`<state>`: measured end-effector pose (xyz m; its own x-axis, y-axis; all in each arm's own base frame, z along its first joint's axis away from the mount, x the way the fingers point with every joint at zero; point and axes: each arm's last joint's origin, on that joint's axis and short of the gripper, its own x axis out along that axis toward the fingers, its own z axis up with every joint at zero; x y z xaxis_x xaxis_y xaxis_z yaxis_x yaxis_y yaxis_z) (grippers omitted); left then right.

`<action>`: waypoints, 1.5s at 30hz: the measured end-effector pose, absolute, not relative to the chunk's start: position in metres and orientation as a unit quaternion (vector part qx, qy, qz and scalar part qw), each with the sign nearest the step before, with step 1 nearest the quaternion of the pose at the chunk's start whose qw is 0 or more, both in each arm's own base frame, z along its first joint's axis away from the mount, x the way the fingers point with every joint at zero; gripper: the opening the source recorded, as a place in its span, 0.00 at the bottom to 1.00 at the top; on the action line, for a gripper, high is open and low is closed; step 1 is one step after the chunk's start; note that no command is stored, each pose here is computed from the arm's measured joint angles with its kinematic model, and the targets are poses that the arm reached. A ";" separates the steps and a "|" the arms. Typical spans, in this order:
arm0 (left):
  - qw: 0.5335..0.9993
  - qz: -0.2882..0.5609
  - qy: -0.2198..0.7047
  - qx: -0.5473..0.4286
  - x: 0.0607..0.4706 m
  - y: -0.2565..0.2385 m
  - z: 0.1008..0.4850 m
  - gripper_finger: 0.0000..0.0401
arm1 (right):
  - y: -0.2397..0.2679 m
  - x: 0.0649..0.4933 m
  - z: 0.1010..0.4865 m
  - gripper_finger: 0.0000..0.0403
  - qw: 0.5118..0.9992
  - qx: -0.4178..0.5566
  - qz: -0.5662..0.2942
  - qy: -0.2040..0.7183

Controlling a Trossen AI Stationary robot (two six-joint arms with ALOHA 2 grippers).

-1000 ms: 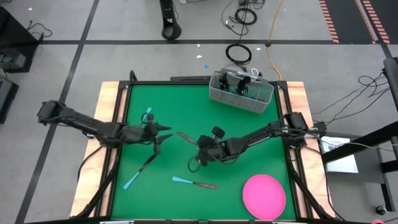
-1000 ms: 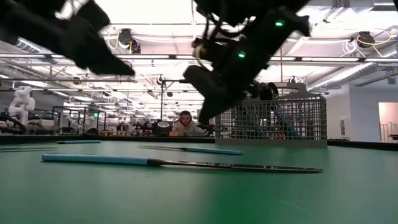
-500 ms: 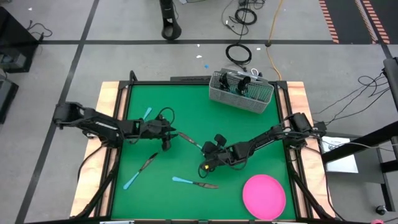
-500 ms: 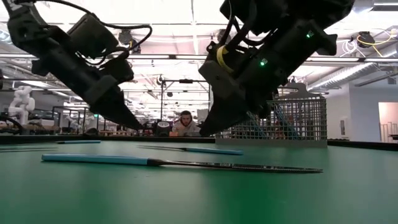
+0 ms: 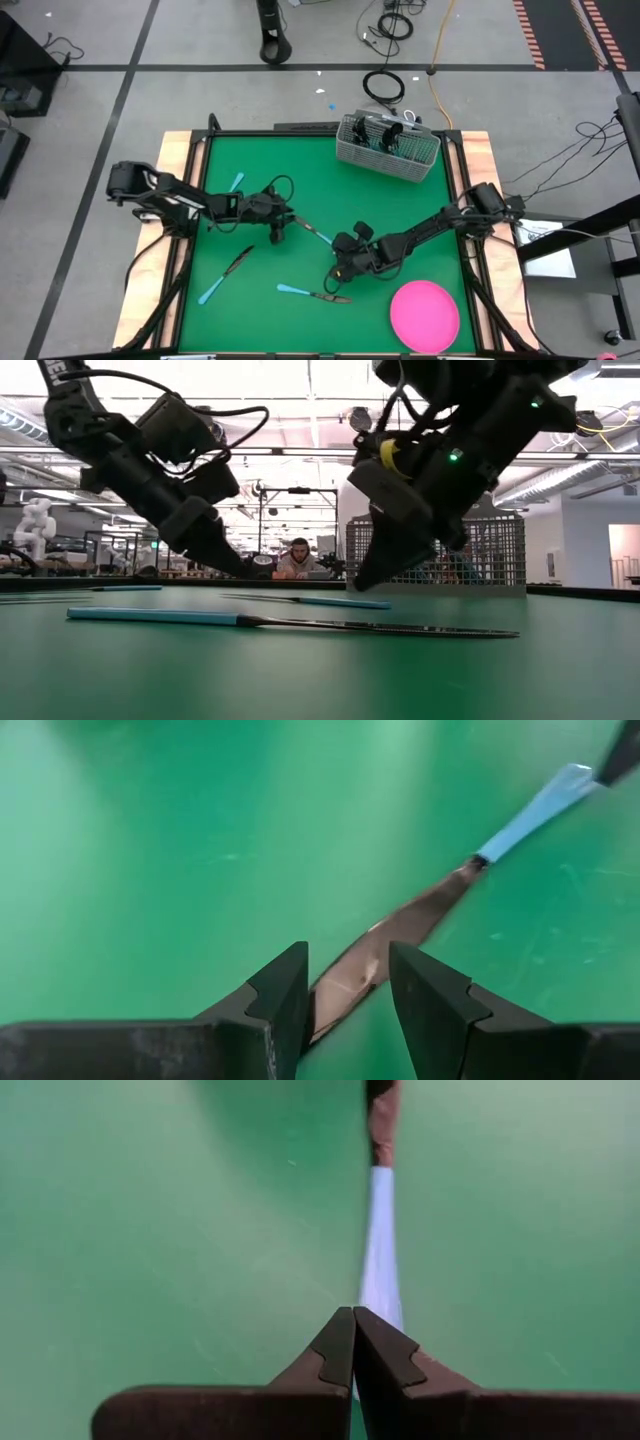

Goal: Sort silverware
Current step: Put the blue table knife into the silverware basket

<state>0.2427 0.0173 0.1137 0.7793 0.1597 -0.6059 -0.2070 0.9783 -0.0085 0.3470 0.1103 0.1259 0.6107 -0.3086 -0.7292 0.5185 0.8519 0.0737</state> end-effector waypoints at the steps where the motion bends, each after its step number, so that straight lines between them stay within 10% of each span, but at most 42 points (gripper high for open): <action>1: 0.943 0.090 0.319 -0.037 0.245 0.017 0.113 0.36 | 0.111 0.345 0.125 0.00 0.885 0.138 -0.242 0.374; 32: 0.962 -0.032 0.270 0.016 0.273 0.011 0.127 0.36 | 0.114 0.300 0.082 0.00 0.877 0.232 -0.259 0.330; 45: 0.908 -0.081 0.405 0.069 0.318 0.013 0.126 0.36 | 0.115 0.299 0.081 0.00 0.883 0.219 -0.252 0.330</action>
